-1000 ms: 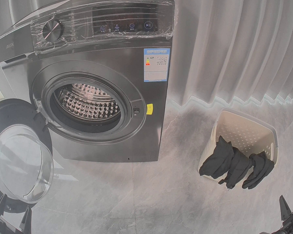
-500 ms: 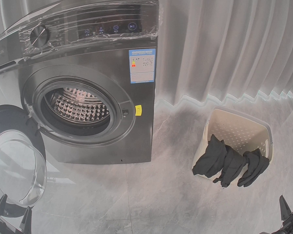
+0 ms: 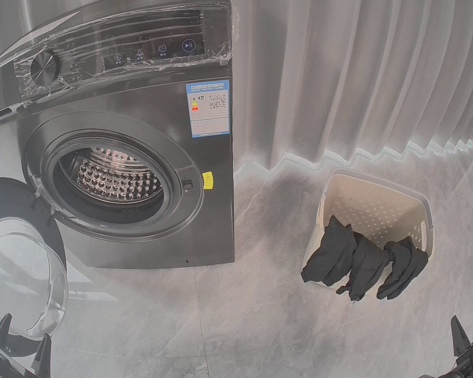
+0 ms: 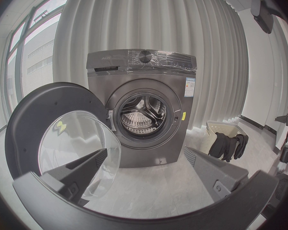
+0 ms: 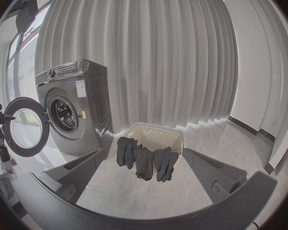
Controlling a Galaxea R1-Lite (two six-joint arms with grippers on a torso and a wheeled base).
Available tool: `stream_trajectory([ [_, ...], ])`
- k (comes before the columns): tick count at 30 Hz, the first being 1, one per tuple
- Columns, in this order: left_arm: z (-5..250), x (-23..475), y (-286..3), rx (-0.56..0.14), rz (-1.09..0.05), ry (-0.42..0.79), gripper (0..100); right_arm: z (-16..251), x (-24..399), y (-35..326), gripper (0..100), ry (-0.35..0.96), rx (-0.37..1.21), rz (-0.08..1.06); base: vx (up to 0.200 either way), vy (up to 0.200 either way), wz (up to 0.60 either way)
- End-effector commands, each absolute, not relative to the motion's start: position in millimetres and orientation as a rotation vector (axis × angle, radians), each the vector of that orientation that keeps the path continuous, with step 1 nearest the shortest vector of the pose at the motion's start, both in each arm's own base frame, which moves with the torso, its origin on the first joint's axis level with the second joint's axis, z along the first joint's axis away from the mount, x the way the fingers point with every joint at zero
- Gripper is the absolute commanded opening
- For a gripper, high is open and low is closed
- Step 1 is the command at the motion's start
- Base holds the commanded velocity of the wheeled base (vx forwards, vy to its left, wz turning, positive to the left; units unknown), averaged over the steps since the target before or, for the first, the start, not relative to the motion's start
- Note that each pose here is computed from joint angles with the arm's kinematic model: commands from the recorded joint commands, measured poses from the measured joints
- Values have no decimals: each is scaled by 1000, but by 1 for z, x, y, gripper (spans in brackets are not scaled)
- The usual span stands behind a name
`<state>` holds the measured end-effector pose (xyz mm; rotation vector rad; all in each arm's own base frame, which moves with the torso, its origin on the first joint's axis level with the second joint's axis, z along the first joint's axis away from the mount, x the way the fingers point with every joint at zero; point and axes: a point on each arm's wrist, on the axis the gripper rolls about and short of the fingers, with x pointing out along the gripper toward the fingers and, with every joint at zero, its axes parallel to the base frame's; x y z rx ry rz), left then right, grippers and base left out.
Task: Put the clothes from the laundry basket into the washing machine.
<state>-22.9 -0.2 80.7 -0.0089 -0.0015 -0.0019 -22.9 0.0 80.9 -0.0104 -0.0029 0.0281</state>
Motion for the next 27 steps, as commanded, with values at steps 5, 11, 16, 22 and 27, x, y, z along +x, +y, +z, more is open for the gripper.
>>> stream_trajectory([
  [5, 76, -23, 0, -8, -2, 3, 100, 76, -22, 0, 100, 8, -11, 29, 0, 0, 0],
  [11, 76, -23, 0, -9, -2, 3, 100, 76, -22, 0, 100, 8, -11, 29, 0, 0, 0],
  [16, 76, -23, 0, -8, -3, 3, 100, 76, -22, 0, 100, 8, -11, 29, 0, 200, 0],
  [22, 76, -23, 0, -8, -2, 3, 100, 76, -22, 0, 100, 8, -11, 29, 0, 133, 0],
  [27, 76, -23, 0, -8, -2, 3, 100, 76, -22, 0, 100, 8, -11, 29, 0, 0, 0],
])
